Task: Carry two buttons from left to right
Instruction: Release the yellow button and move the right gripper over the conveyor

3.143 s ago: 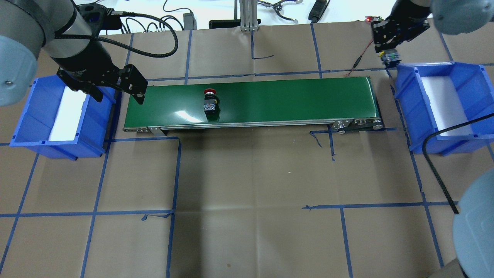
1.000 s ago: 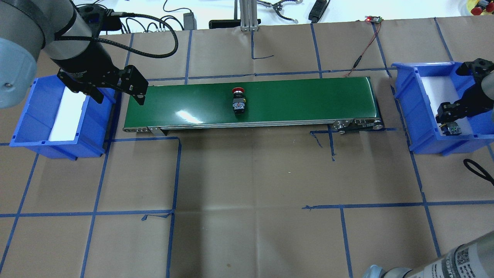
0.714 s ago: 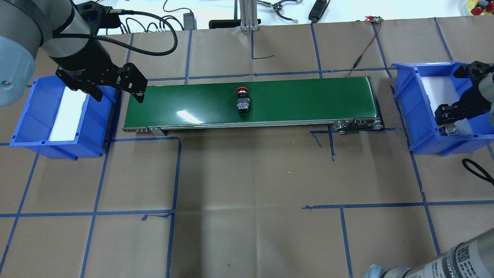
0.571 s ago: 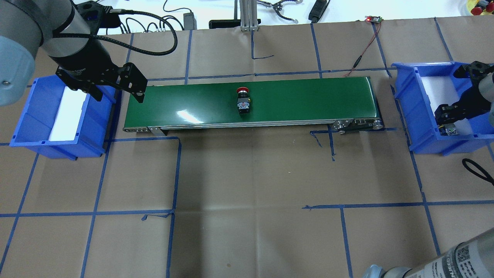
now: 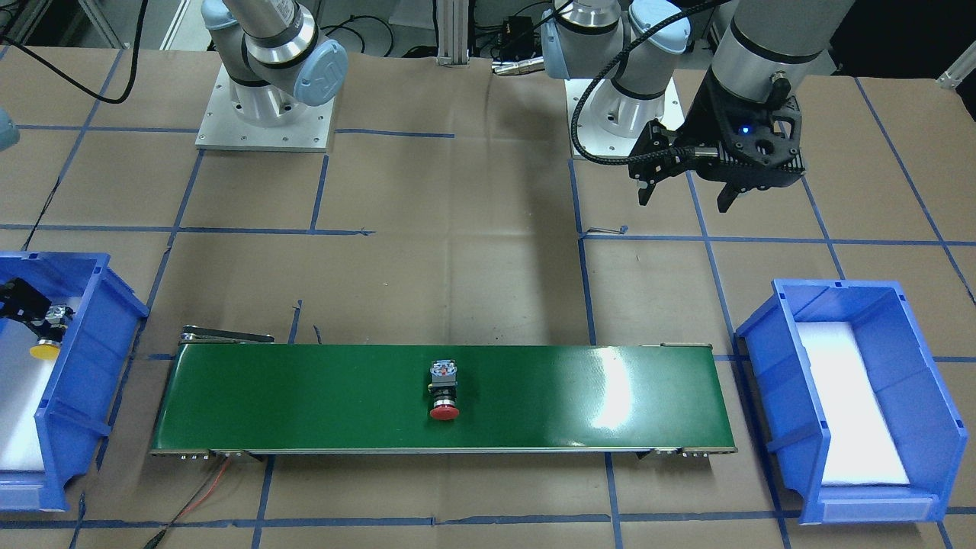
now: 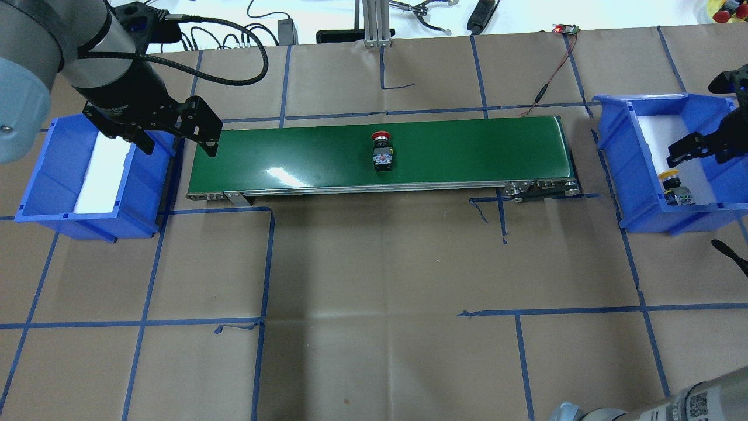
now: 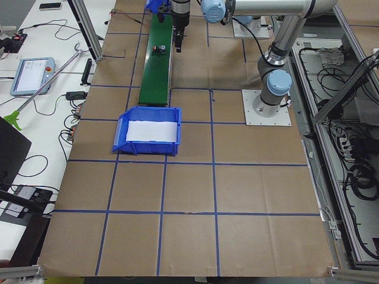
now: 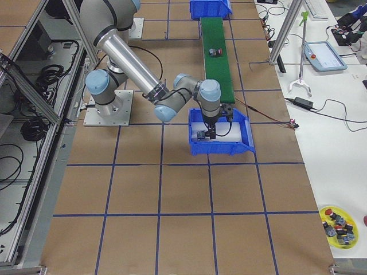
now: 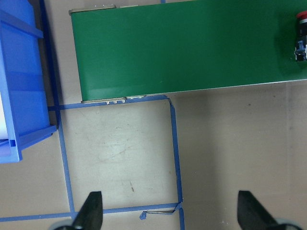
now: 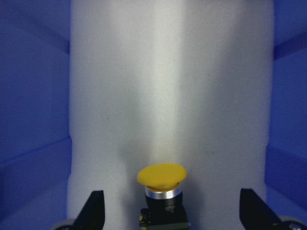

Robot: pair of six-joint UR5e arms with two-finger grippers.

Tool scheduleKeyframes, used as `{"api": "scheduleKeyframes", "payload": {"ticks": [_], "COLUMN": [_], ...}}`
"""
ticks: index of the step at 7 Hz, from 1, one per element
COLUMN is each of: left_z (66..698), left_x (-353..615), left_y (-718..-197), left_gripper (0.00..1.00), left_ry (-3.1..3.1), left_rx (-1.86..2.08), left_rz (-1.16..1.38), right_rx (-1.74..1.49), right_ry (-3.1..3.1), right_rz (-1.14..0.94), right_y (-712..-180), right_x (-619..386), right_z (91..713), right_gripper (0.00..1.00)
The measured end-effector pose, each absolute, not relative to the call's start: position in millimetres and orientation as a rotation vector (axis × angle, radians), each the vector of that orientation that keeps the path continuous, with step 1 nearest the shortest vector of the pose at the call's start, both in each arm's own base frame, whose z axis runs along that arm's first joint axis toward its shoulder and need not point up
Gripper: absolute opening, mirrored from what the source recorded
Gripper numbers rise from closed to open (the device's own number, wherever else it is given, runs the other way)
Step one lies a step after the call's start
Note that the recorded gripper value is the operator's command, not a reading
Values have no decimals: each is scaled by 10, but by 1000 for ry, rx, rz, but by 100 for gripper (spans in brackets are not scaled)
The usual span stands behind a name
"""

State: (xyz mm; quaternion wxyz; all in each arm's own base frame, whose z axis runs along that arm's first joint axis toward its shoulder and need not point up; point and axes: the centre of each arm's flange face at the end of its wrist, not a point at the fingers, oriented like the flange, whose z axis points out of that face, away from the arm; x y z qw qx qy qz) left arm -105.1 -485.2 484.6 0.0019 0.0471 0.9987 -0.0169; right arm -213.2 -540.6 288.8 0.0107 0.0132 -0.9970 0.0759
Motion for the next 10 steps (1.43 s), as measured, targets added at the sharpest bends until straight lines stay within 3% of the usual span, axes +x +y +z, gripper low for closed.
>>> {"api": "scheduleKeyframes", "payload": {"ticks": [5, 10], "left_z": [4830, 4824], "left_x": [-1045, -1046], "left_y": [-4843, -4836], "left_gripper": [100, 100], "left_ry": [3127, 3128], "left_rx": [147, 148], "left_rz": [-47, -45], "right_rx": [-187, -199], "right_ry": [-3167, -3194], "right_rz": [113, 60], "right_y": [-5860, -5870], "right_x": [-1086, 1205], "right_z": [4458, 4541], "right_gripper": [100, 100]}}
